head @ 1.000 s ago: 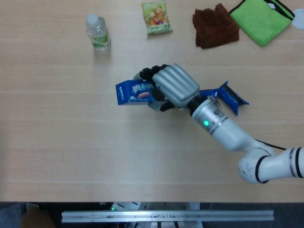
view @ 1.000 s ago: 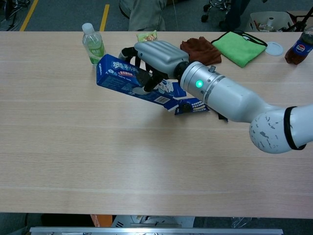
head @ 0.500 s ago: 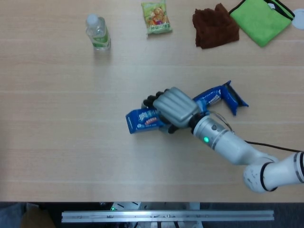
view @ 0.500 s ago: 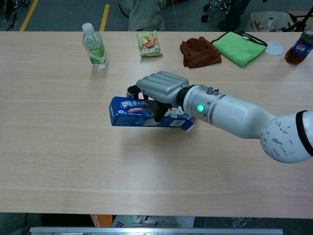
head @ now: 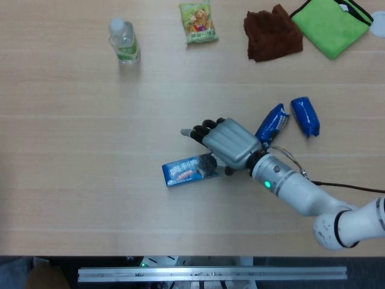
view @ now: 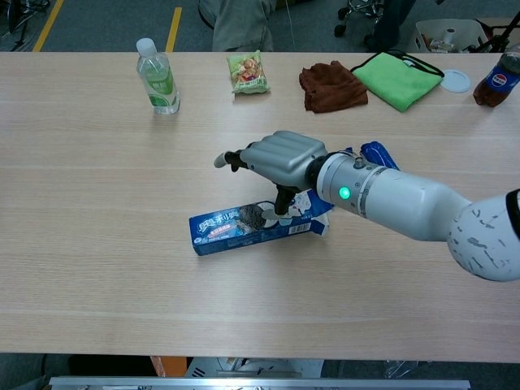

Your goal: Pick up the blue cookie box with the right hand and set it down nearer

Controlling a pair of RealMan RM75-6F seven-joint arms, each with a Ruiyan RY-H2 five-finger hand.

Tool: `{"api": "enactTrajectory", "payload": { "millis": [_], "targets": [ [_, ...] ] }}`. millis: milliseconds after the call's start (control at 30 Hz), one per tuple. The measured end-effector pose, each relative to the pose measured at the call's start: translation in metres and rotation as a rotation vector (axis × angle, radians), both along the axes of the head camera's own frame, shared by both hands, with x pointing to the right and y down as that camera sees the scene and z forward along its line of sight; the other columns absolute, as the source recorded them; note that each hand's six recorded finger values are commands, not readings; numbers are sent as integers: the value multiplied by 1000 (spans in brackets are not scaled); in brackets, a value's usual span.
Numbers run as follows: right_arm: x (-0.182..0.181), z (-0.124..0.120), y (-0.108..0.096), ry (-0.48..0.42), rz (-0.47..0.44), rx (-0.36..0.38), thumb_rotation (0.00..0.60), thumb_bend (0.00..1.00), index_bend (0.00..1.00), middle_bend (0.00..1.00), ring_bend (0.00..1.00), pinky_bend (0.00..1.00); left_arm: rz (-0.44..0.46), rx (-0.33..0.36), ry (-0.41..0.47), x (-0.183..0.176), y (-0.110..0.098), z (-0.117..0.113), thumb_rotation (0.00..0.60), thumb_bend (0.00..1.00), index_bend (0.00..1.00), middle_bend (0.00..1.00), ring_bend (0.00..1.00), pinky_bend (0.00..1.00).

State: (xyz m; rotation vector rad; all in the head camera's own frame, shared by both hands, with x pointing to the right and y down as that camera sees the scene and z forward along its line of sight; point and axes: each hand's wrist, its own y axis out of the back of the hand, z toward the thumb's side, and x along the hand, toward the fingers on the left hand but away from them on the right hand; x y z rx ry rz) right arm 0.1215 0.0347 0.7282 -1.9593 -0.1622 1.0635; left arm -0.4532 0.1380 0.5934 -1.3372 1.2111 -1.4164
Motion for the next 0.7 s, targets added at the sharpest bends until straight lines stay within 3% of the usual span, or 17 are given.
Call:
{"api": "enactTrajectory", "payload": {
  "millis": [333,567,700],
  "targets": [
    [24,-27,-28,-35,71,89,600,192,107,192,158,297,11,16,5,2,-5,-1,600,261,291,241,186,256],
    [99,-57,-52,-5,217,242,600,195,107,206,158,297,19,7,4,3,-9,3,600,261,291,241,186,256],
    [152,-75,-54,21,314,335,600,195,107,210,158,297,28,-14,-6,6,-11,8,600,261,291,241,186,256]
  ]
}}
